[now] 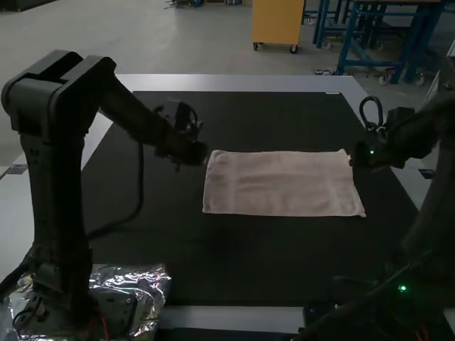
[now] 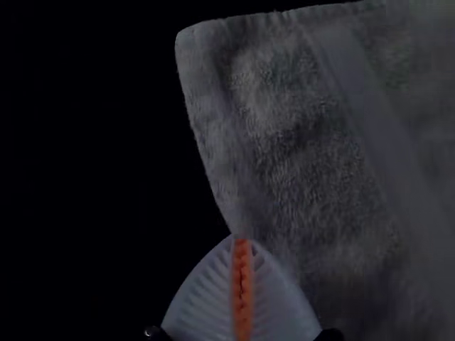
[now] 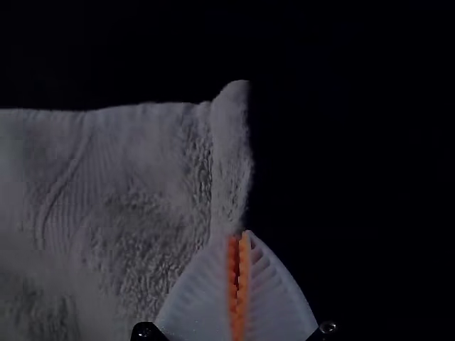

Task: Fold the towel.

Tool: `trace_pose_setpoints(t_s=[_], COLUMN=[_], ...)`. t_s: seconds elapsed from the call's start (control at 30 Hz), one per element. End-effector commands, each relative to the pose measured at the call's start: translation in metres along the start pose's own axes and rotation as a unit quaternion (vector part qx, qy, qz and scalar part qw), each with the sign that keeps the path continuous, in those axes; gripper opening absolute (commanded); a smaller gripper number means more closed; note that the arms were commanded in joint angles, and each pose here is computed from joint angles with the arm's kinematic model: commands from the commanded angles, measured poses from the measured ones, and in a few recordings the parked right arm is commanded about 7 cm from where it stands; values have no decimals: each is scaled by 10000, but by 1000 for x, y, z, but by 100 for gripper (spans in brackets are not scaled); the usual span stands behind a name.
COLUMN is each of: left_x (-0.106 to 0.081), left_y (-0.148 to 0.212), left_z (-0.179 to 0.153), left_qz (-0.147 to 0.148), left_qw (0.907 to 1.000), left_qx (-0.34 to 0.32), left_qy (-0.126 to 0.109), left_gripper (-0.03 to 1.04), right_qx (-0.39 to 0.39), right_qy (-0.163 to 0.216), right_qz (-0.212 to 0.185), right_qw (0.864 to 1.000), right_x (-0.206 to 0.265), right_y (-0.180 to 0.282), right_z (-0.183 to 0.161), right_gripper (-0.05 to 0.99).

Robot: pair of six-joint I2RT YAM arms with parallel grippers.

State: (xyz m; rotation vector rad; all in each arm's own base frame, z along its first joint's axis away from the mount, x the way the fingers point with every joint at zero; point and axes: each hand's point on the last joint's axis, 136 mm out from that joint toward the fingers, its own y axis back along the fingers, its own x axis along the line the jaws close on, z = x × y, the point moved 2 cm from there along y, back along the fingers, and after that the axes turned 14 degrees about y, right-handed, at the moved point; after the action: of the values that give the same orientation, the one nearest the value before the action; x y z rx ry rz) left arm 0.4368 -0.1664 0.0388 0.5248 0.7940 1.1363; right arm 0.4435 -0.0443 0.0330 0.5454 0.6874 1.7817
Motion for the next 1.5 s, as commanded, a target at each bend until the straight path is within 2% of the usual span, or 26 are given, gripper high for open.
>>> trace_pose_setpoints(t_s=[0.0, 0.03, 0.07, 0.13, 0.17, 0.2, 0.7, 0.77, 0.8, 0.83, 0.9, 1.13, 1.3, 1.33, 1.37, 1.4, 1.43, 1.47], left_x=[-7, -8, -9, -11, -12, -12, 7, 10, 11, 13, 16, 9, -2, -4, -6, -8, -10, -10], left_y=[8, 8, 7, 8, 8, 7, -40, -45, -48, -51, -54, -49, -39, -37, -36, -34, -32, -30], left_z=[14, 16, 21, 28, 31, 32, 0, -8, -11, -17, -22, -21, 1, 7, 12, 15, 19, 23], left_qz=[-96, -114, -146, -185, -193, -188, 37, 73, 86, 99, 117, -67, -159, -166, -176, -175, -175, -138], left_qw=[9996, 9994, 9990, 9981, 9979, 9978, 9999, 10000, 10000, 9999, 9998, 10000, 9994, 9992, 9991, 9992, 9991, 9992], left_qx=[-266, -325, -433, -588, -625, -634, -99, 1, 45, 113, 131, 2, -283, -343, -387, -363, -363, -373], left_qy=[-53, -31, -18, -21, -32, -32, 24, 8, -1, -4, 4, -26, -76, -83, -87, -81, -89, -87], left_gripper=[3, 12, 30, 77, 90, 95, 96, 91, 82, 66, 0, 2, 2, 5, 20, 46, 66, 80], right_qx=[-220, -207, -200, -190, -163, -163, -190, -183, -183, -183, -170, -156, -123, -109, -102, -89, -82, -69], right_qy=[184, 183, 185, 174, 167, 172, 215, 204, 204, 196, 175, 123, 119, 118, 107, 101, 98, 92], right_qz=[30, 41, 49, 73, 89, 95, 220, 223, 223, 223, 228, 216, 240, 250, 253, 257, 260, 265], right_qw=[9996, 9996, 9996, 9996, 9997, 9997, 9993, 9994, 9994, 9994, 9994, 9996, 9996, 9996, 9996, 9996, 9996, 9996], right_x=[0, 1, 2, 4, 5, 6, 22, 22, 22, 22, 23, 21, 24, 25, 25, 25, 25, 26], right_y=[12, 12, 12, 12, 11, 11, 5, 4, 4, 5, 4, 5, 4, 4, 4, 4, 4, 4], right_z=[13, 12, 11, 10, 7, 8, 13, 12, 12, 12, 10, 9, 5, 4, 4, 2, 2, 0], right_gripper=[-2, -2, -2, -2, -2, -2, -2, -2, -2, -2, -2, -2, -2, -2, -2, -2, -2, -2])
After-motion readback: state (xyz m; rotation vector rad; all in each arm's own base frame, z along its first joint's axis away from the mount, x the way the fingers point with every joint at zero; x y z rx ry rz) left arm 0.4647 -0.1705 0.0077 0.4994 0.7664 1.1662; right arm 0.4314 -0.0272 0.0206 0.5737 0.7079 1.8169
